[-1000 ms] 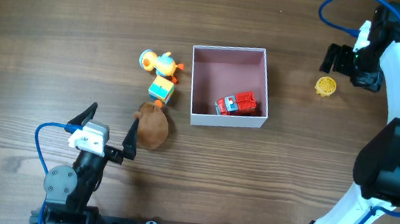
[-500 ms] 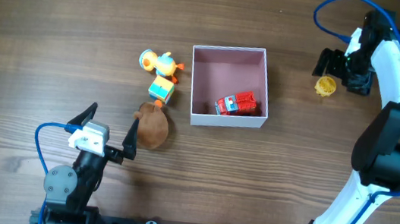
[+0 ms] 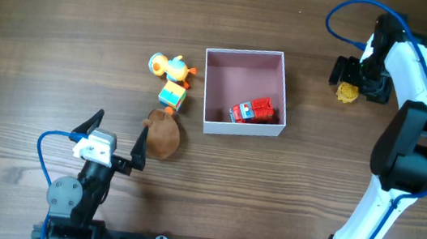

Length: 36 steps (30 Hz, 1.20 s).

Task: Pack container
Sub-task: 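Close the right gripper on the yellow wheel and lift it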

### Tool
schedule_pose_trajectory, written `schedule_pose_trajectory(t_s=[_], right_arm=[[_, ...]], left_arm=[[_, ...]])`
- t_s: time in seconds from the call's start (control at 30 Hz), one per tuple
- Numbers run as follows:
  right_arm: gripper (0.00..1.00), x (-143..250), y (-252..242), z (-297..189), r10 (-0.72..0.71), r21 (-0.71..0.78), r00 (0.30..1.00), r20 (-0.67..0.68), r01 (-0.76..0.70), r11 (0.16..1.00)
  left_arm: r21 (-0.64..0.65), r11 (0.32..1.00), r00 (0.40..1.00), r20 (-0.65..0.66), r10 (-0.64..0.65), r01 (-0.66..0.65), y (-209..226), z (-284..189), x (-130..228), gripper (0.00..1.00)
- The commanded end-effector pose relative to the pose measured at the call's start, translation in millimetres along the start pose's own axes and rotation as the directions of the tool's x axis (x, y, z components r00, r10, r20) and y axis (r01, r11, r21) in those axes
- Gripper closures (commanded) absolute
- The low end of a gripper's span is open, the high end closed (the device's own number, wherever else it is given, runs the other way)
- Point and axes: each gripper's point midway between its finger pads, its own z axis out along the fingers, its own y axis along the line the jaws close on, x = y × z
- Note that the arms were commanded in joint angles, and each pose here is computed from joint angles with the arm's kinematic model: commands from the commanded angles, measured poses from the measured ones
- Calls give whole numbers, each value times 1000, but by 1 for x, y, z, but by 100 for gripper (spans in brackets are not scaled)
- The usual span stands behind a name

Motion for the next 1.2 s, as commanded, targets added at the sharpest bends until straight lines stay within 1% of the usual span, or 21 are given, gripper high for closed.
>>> schedule_pose_trajectory(t_s=[0.0, 0.17, 0.4, 0.53, 0.77, 0.87, 0.9, 1.0, 1.07, 1.1, 1.17], right_arm=[[0, 0, -3, 8, -10, 26, 1000, -8, 10, 1000], [0, -2, -3, 10, -10, 26, 1000, -3, 10, 1000], [0, 2, -5, 23, -13, 37, 999, -31, 14, 999], [0, 3, -7, 31, -62, 48, 997, -44, 64, 997], [0, -1, -8, 34, -74, 57, 997, -32, 76, 995], [11, -2, -8, 34, -90, 56, 995, -31, 92, 994], [19, -2, -8, 34, -88, 56, 996, -29, 90, 994], [30, -2, -8, 34, -88, 56, 996, -29, 89, 994], [43, -3, -8, 34, -88, 56, 996, -27, 89, 994], [48, -3, -8, 34, -88, 56, 996, -25, 89, 994], [52, -4, -8, 34, -87, 56, 996, -21, 88, 995]], left_arm=[[-1, 1000, 1000, 0, 16, -16, 0, 0, 1, 0], [0, 1000, 1000, 0, 16, -16, 0, 0, 1, 0], [0, 1000, 1000, 0, 16, -16, 0, 0, 1, 0], [0, 1000, 1000, 0, 16, -16, 0, 0, 1, 0], [0, 1000, 1000, 0, 16, -16, 0, 0, 1, 0], [0, 1000, 1000, -1, 16, -16, 0, 0, 1, 0], [0, 1000, 1000, -1, 16, -16, 0, 0, 1, 0], [0, 1000, 1000, -1, 16, -16, 0, 0, 1, 0], [0, 1000, 1000, -1, 16, -16, 0, 0, 1, 0], [0, 1000, 1000, -1, 16, -16, 0, 0, 1, 0], [-1, 1000, 1000, 0, 16, -16, 0, 0, 1, 0]])
